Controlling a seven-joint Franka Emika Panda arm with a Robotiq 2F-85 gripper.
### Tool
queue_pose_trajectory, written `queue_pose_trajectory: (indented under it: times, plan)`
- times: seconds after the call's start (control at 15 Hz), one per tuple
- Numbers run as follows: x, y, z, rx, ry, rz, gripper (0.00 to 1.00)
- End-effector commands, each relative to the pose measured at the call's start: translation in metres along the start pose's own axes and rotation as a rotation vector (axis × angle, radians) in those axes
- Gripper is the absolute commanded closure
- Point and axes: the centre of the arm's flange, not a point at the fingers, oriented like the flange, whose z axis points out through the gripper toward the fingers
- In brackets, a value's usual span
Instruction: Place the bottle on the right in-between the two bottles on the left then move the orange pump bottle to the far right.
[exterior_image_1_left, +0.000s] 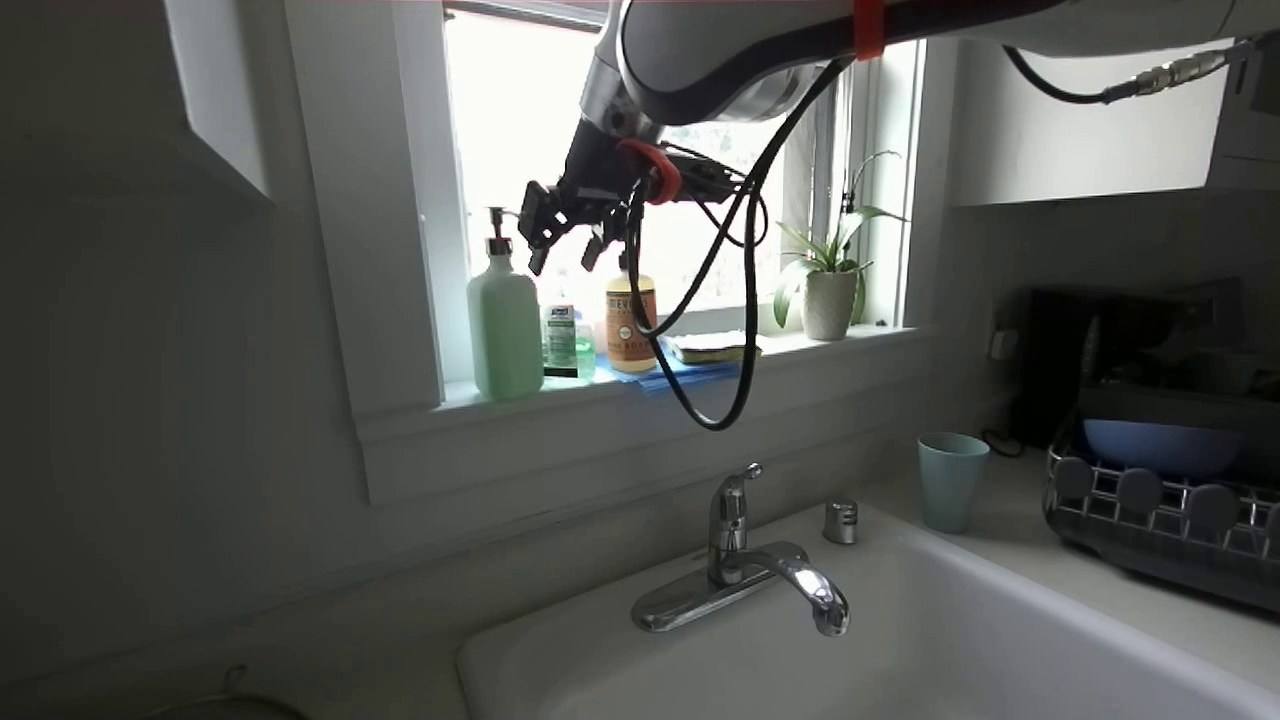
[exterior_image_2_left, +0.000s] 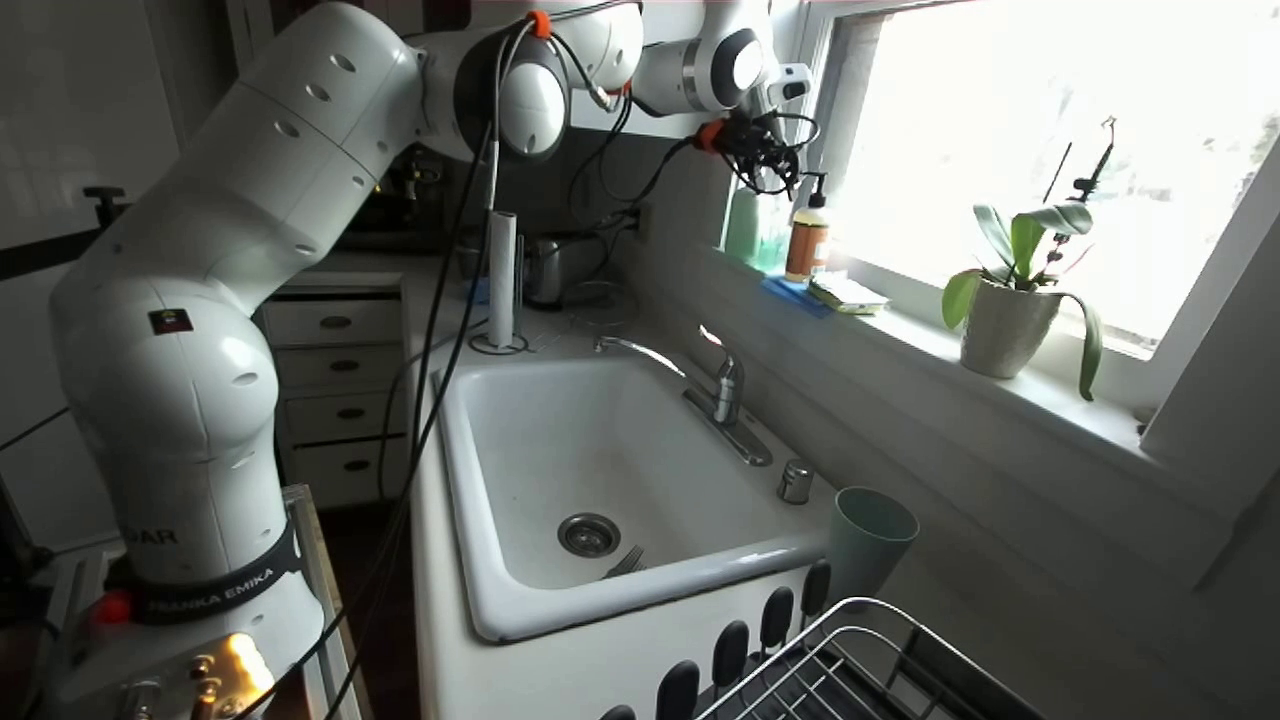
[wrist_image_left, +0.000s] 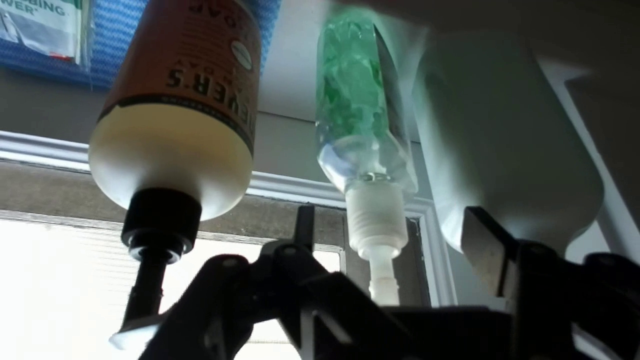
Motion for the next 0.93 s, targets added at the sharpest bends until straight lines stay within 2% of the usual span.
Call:
queue_pose_trajectory:
  times: [0.0, 0.47, 0.87]
  plan:
    - [0.012, -0.005, -0.009, -0.035, -0.018, 0.047, 0.0]
    - [0.011, -0.002, -0.017, -0.04, -0.063, 0.091, 0.0]
    - [0.003, -0.006, -0.036, -0.016, -0.167, 0.081, 0.0]
